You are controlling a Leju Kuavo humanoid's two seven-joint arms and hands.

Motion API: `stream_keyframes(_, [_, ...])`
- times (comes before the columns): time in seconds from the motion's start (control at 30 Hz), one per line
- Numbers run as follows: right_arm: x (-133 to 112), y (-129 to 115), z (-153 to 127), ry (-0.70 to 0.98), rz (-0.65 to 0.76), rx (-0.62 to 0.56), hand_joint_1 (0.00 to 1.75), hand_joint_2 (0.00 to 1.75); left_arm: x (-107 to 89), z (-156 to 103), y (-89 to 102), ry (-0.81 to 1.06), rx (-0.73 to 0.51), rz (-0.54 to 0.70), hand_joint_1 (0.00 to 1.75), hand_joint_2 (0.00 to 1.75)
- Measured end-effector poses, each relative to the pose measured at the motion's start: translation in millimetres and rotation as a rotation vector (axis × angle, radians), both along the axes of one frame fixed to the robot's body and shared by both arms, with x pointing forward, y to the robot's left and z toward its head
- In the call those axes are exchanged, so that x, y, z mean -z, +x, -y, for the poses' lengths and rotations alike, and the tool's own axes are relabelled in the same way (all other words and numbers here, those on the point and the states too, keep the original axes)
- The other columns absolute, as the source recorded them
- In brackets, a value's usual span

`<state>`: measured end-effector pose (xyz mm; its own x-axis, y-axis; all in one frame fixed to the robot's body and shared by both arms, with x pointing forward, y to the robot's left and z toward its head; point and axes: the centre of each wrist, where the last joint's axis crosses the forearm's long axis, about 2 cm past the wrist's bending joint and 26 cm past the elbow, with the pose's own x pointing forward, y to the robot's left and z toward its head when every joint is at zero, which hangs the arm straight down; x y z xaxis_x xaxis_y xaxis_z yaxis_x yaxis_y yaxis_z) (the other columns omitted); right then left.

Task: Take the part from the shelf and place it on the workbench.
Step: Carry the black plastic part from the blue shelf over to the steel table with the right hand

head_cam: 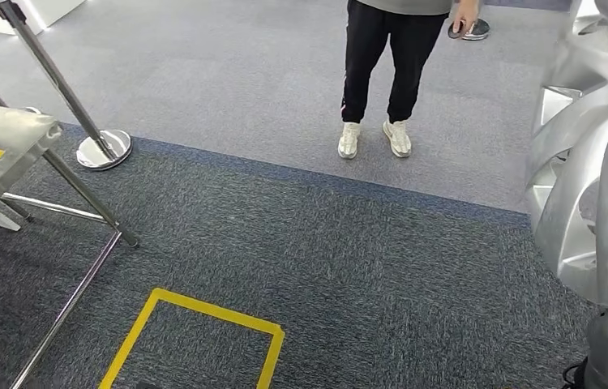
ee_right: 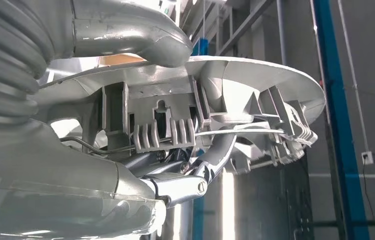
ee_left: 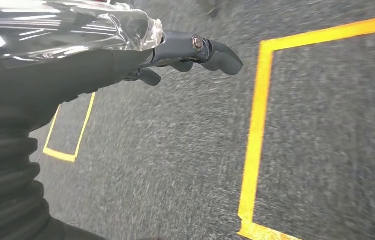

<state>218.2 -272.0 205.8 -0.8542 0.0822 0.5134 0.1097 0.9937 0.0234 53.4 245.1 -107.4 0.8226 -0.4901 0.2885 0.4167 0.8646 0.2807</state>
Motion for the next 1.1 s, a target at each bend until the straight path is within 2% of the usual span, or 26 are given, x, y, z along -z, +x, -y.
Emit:
stream_keyframes(0.63, [-1.7,-8.5,12.4,-0.002,0.007,0.053,1.75,1.75,-0.2,-1.9,2.6,0.003,0.008,0.005,0.00,1.75])
stream_keyframes(1.1, [-4.7,-7.8,10.2,0.006,0.018,0.050,1.75,1.75,0.1,-3.0,1.4,0.002,-0.021,-0.010,0.00,1.75])
